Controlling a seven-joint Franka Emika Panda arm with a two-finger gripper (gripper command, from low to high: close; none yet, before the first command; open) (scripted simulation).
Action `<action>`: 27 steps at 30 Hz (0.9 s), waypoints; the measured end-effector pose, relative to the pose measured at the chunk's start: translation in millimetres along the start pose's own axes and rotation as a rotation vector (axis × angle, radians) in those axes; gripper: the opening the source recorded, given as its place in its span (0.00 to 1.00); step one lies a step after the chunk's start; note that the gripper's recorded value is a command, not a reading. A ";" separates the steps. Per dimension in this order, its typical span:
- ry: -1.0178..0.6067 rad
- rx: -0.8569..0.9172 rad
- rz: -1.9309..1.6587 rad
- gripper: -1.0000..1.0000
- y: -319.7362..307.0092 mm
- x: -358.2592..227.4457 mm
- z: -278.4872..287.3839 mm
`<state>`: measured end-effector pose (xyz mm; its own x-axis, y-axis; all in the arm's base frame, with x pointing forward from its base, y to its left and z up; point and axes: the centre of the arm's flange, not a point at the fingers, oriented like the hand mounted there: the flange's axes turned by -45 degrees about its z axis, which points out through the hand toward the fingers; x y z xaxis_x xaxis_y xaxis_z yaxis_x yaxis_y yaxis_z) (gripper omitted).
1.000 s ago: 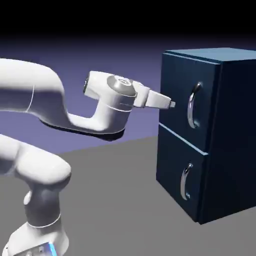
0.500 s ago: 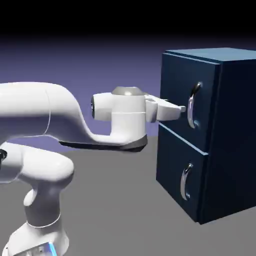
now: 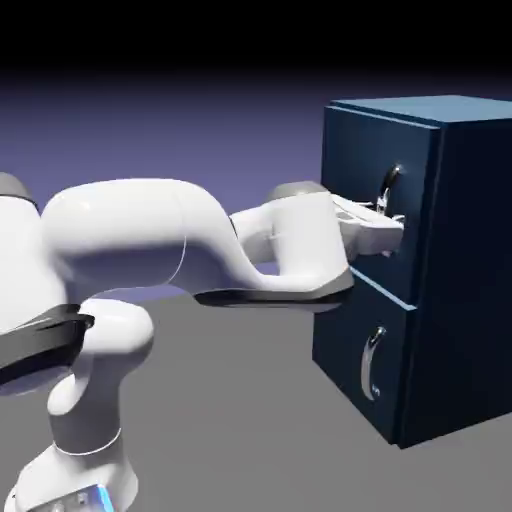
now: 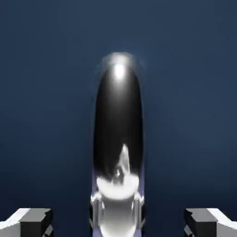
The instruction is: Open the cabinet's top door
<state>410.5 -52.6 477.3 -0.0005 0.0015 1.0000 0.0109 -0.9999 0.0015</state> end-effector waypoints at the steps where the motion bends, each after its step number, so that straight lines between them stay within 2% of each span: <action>1: 0.000 -0.028 0.001 0.00 -4.4 0.1 -7.6; 12: 0.000 -0.330 0.001 0.00 -61.6 0.2 -78.2; 19: 0.004 -0.353 -0.005 0.00 -67.0 0.7 -83.2; 27: 0.004 -0.466 -0.005 0.00 -94.2 0.7 -104.2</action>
<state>305.3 40.5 477.8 -0.0033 0.0075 1.0000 -0.4397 -0.8981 0.0052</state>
